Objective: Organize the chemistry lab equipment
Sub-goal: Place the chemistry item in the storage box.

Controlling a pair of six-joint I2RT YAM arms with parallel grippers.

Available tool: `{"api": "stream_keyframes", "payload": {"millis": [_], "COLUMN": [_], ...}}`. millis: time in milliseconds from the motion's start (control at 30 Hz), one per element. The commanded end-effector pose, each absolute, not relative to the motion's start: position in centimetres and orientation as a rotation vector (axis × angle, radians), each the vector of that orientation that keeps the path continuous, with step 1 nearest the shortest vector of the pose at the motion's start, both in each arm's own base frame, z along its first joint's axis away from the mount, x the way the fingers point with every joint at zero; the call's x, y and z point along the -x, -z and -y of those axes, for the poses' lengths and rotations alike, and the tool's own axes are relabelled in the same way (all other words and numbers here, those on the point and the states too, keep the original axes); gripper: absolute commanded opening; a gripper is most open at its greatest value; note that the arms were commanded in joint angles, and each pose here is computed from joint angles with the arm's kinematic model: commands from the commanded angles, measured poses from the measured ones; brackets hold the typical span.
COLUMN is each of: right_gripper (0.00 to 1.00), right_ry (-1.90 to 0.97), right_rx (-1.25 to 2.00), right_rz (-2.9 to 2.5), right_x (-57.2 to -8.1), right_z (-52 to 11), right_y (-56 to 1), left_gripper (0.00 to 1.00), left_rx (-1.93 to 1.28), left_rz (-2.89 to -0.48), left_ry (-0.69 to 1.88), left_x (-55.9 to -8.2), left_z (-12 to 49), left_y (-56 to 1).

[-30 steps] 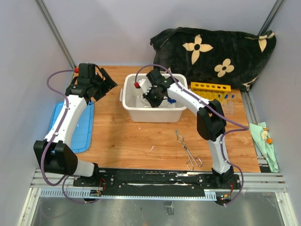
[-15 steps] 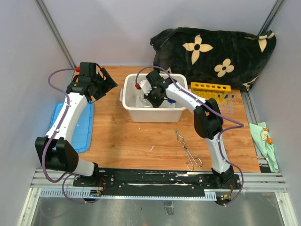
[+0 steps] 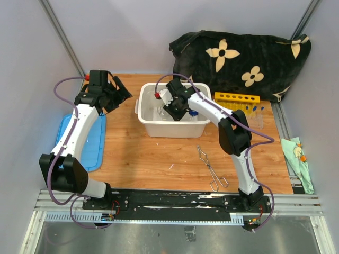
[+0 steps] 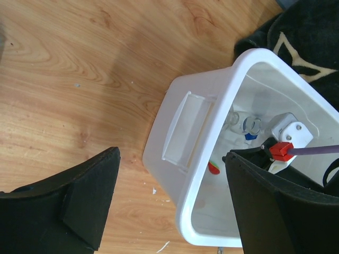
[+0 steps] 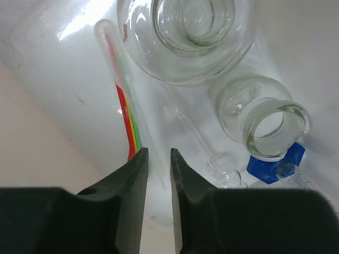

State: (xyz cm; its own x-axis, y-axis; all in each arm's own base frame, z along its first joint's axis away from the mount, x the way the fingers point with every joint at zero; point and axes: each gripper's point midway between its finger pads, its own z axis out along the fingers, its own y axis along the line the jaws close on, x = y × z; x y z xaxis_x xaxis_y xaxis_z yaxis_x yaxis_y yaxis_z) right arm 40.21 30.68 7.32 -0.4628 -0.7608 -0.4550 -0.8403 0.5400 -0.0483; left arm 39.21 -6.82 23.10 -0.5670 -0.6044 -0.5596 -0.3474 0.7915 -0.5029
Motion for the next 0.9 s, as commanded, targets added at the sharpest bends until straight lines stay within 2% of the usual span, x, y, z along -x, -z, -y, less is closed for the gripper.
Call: {"api": "stream_keyframes", "payload": {"millis": [0, 267, 633, 867], "right_gripper": [0.28, 0.4, 0.41, 0.41], "right_ry": [-0.231, -0.245, -0.217, -0.082], "right_rx": [1.285, 1.246, 1.068, 0.819], "right_rz": [-2.411, -2.333, -2.109, -1.961], "right_x": [-40.2, -40.6, -40.1, -38.2], "right_z": [-29.6, -29.9, -28.4, -23.3], "right_y": [-5.9, -10.2, -23.5, -32.0], "left_gripper": [0.85, 0.87, 0.88, 0.86], "left_rx": [0.691, 0.683, 0.545, 0.378], "left_rz": [-2.2, -2.166, -1.998, -1.949], "left_ry": [0.426, 0.434, 0.578, 0.793], "left_x": [-38.9, -38.5, -37.7, -35.8], "left_z": [6.2, 6.1, 7.6, 12.2], "left_y": [-24.2, -25.3, -31.9, -33.8]}}
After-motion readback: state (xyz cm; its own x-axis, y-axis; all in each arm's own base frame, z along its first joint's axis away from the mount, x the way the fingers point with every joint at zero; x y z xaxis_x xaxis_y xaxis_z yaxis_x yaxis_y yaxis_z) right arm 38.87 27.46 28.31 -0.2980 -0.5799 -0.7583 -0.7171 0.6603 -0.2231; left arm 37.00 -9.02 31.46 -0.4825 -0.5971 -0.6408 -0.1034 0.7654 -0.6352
